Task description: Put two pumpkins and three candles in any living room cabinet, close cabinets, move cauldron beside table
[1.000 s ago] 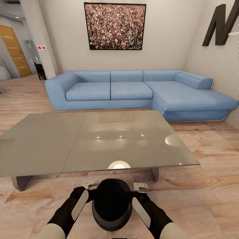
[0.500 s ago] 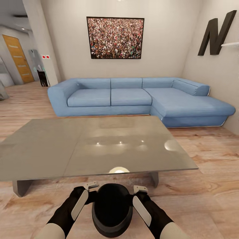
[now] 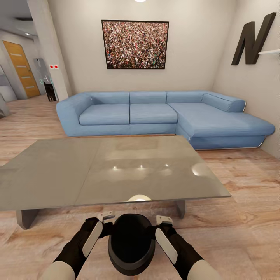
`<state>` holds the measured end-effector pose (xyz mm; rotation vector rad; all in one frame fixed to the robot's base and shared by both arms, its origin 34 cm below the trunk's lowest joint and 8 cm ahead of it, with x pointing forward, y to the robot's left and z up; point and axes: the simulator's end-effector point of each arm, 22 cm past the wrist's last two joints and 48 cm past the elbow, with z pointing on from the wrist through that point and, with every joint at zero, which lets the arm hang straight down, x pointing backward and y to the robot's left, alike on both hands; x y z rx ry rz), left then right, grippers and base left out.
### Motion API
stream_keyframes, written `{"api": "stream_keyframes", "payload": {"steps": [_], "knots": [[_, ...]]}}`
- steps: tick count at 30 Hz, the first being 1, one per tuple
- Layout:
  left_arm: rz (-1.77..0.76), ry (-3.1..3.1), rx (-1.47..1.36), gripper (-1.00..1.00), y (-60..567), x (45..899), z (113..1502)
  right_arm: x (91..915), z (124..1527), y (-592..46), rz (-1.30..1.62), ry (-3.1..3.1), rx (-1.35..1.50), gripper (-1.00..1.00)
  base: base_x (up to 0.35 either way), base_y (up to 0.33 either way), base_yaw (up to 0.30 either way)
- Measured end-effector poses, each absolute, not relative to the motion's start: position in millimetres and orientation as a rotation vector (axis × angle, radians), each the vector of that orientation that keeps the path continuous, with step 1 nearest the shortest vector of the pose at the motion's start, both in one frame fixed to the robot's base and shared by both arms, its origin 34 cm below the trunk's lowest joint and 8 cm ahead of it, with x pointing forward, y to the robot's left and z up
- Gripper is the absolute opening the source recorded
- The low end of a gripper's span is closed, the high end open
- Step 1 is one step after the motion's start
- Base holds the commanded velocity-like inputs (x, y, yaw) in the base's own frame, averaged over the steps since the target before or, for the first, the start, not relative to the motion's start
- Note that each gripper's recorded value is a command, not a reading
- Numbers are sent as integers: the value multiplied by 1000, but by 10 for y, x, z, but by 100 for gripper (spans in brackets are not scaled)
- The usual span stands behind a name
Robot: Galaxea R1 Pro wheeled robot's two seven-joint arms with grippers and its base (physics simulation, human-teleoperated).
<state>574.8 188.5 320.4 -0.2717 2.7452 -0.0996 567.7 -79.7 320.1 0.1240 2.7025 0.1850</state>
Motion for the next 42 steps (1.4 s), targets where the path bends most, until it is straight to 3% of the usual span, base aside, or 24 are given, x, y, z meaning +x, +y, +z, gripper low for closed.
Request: {"api": "stream_keyframes", "payload": {"steps": [21, 42], "knots": [[-101, 2742, -275, 100, 1892, 5759, 3213, 5740, 3268, -783, 197, 2682, 125, 100, -305, 0, 0], [-147, 2801, -275, 100, 1910, 5789, 3587, 5911, 3636, -731, 226, 2643, 120, 100, -16, 0, 0]]}}
